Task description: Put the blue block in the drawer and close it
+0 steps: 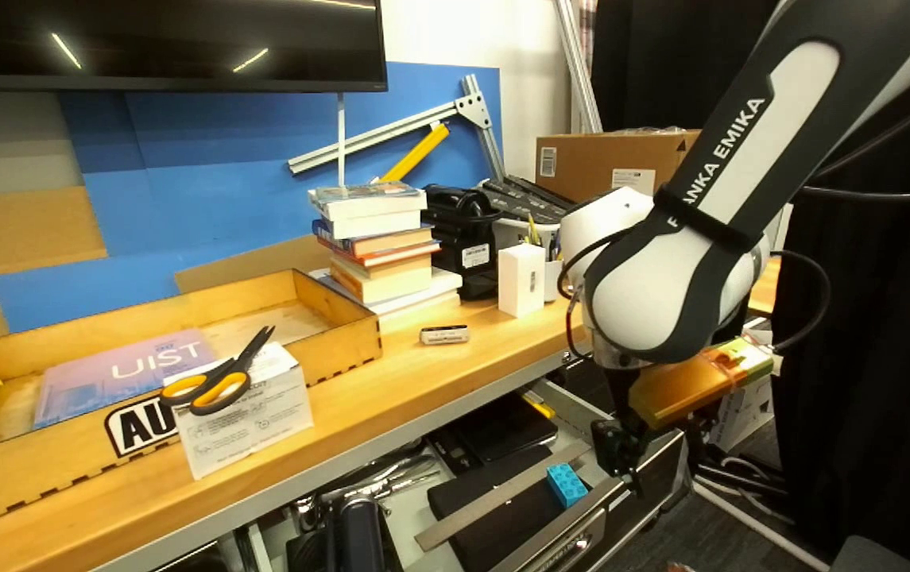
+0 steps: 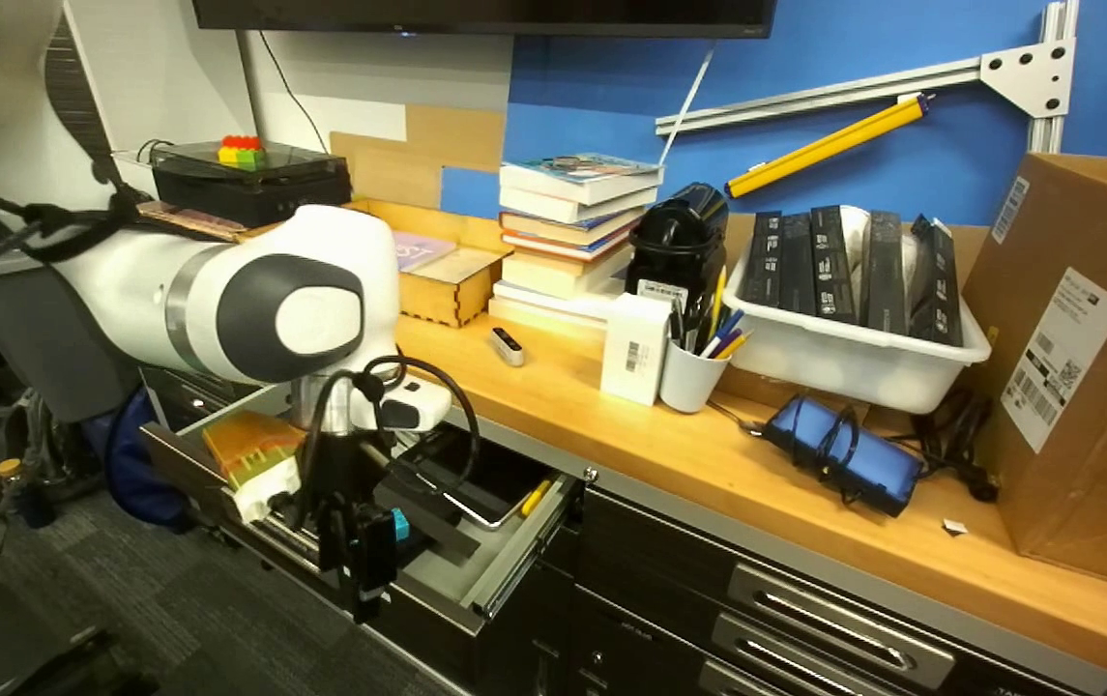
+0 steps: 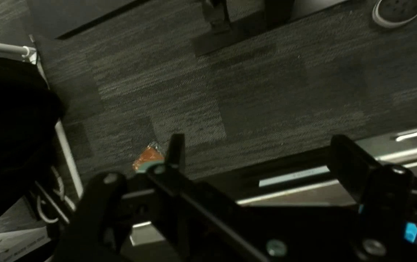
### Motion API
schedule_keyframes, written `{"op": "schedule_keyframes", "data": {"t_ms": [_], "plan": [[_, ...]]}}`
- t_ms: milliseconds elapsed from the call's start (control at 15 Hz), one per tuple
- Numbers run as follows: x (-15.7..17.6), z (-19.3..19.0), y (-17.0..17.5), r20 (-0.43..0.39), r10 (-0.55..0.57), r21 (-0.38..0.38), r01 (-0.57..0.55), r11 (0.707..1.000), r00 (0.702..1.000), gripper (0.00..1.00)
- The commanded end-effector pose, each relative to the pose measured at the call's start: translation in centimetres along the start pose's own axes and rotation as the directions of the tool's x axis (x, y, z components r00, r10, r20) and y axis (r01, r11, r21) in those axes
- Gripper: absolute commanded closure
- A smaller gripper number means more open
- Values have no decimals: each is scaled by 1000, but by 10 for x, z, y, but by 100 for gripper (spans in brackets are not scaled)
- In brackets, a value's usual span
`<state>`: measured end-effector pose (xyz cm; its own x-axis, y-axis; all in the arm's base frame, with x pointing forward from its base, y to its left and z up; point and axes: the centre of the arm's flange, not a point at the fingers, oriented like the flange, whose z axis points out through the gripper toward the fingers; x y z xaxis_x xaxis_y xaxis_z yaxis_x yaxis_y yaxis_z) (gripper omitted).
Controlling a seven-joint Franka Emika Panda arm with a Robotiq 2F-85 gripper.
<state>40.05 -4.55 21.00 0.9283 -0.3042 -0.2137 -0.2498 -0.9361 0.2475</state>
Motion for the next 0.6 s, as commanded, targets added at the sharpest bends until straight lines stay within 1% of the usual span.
{"op": "schedule_keyframes", "data": {"t_ms": [0,67,133,200,267,333,400,467,533], "plan": [[-6,8,7,78,-97,70,91,993,992,0],[-2,14,-2,75,-120,79,115,990,990,0],[1,20,-11,55,-140,75,135,988,989,25],[3,24,-20,41,-147,54,145,988,988,26],[5,29,-30,19,-149,33,149,988,989,32],[9,33,-41,-1,-158,17,158,987,987,42],[11,36,-50,-25,-166,3,166,986,986,49],[12,37,-59,-61,-155,-11,155,988,986,58],[15,37,-67,-109,-130,-25,128,991,985,65]]}}
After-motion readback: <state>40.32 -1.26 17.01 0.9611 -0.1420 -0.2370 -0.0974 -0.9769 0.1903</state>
